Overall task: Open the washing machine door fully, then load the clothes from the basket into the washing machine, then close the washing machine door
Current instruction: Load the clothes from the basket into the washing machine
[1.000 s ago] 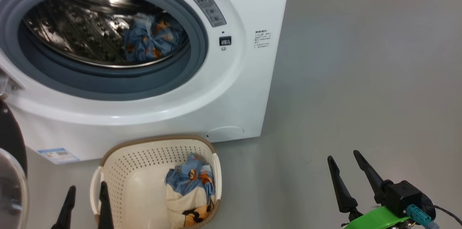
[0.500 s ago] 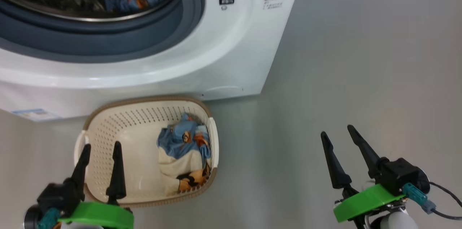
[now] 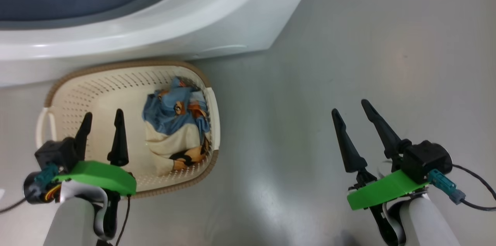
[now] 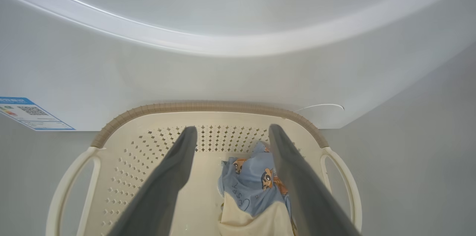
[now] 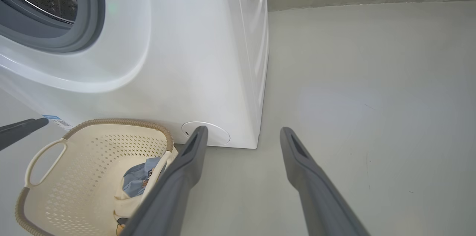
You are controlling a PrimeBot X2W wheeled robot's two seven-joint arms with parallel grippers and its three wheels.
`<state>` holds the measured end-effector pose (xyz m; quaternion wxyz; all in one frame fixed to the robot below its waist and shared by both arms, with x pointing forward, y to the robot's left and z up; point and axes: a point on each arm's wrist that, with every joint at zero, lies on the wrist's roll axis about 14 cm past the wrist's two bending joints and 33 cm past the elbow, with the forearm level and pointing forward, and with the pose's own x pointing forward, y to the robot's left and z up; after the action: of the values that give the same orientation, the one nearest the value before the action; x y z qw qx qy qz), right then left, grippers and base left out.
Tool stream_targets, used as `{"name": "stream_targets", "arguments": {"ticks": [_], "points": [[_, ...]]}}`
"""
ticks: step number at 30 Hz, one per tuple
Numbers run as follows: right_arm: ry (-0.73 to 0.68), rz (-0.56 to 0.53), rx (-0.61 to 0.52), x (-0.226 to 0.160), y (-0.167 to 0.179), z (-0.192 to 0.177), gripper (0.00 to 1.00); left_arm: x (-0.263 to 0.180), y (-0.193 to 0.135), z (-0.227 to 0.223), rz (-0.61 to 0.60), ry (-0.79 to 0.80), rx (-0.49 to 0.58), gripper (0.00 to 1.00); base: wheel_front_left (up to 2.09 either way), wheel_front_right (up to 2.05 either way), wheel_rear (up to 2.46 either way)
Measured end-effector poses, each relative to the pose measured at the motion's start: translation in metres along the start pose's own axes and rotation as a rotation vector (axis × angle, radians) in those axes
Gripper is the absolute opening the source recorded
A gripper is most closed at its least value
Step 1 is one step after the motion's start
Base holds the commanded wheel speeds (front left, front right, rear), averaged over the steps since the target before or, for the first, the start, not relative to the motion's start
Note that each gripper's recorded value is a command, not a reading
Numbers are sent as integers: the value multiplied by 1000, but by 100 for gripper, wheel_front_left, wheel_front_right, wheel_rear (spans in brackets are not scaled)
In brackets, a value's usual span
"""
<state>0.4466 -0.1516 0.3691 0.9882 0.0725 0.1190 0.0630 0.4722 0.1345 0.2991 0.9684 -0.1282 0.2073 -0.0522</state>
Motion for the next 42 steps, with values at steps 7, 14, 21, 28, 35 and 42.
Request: {"name": "stream_targets", "arguments": {"ticks": [7, 14, 21, 28, 35, 42], "points": [[38, -14, -5, 10, -9, -18, 100, 24, -4, -54, -23, 157, -42, 100, 0, 0, 0], [112, -34, 15, 11, -17, -49, 100, 43, -1, -110, -49, 338, -59, 100, 0, 0, 0], [153, -62, 25, 12, -28, -68, 100, 53, 6, -155, -78, 498, -28, 100, 0, 0, 0], [192, -99, 45, 7, -39, -84, 100, 54, 2, -193, -122, 635, -3, 100, 0, 0, 0], [224, -116, 57, 2, -44, -96, 100, 60, -5, -212, -175, 688, 19, 100, 0, 0, 0], [250, -123, 64, -1, -45, -105, 100, 74, -37, -211, -262, 661, -28, 100, 0, 0, 0]]}}
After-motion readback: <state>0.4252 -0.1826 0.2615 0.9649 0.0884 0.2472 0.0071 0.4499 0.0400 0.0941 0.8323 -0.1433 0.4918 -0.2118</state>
